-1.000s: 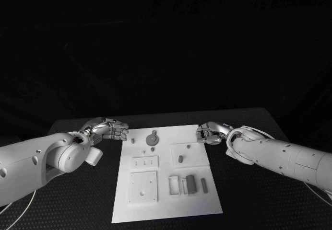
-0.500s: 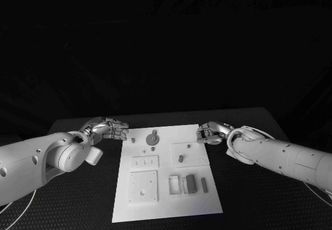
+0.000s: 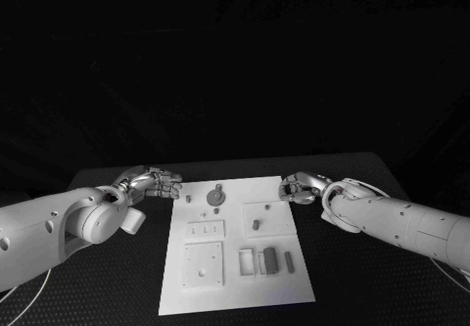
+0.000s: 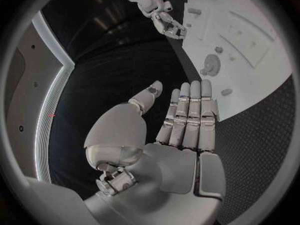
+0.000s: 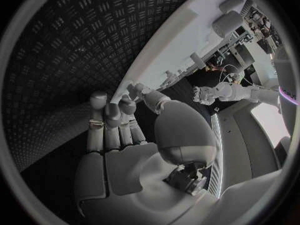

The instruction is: Assemble the parts on the task board

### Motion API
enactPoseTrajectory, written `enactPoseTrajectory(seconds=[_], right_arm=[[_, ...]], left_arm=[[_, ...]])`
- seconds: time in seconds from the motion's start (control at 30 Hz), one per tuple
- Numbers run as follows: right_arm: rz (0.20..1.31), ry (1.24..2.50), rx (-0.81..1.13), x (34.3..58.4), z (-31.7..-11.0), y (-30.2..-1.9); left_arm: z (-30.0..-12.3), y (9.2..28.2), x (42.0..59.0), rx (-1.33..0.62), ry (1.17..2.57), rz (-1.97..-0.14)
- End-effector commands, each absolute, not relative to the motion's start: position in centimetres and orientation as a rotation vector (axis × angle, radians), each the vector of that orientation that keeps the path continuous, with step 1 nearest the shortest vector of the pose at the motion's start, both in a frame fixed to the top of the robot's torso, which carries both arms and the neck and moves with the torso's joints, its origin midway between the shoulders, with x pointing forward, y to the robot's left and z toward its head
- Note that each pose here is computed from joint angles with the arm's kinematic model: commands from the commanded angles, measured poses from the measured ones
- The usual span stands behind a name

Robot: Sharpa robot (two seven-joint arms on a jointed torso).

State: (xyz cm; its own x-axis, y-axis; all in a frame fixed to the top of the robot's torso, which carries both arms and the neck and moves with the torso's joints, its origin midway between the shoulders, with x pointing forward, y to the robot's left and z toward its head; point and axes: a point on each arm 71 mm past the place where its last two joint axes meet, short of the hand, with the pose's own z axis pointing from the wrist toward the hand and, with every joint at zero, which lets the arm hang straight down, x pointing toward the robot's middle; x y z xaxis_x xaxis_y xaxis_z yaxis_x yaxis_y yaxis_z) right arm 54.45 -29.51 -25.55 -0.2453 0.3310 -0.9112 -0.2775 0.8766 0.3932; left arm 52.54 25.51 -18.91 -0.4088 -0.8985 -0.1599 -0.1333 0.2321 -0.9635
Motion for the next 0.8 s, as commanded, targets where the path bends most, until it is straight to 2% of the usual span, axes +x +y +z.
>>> enactPoseTrajectory(seconds=[0.03, 0.8], right_arm=[[0.588, 1.739, 0.026, 54.40, -25.71, -29.20], [0.588, 1.739, 0.026, 54.38, -25.91, -29.02]], left_arm=[[-18.84, 25.33, 52.50, -0.951, 1.738, -1.265], [-18.86, 25.37, 52.52, -0.951, 1.740, -1.263]])
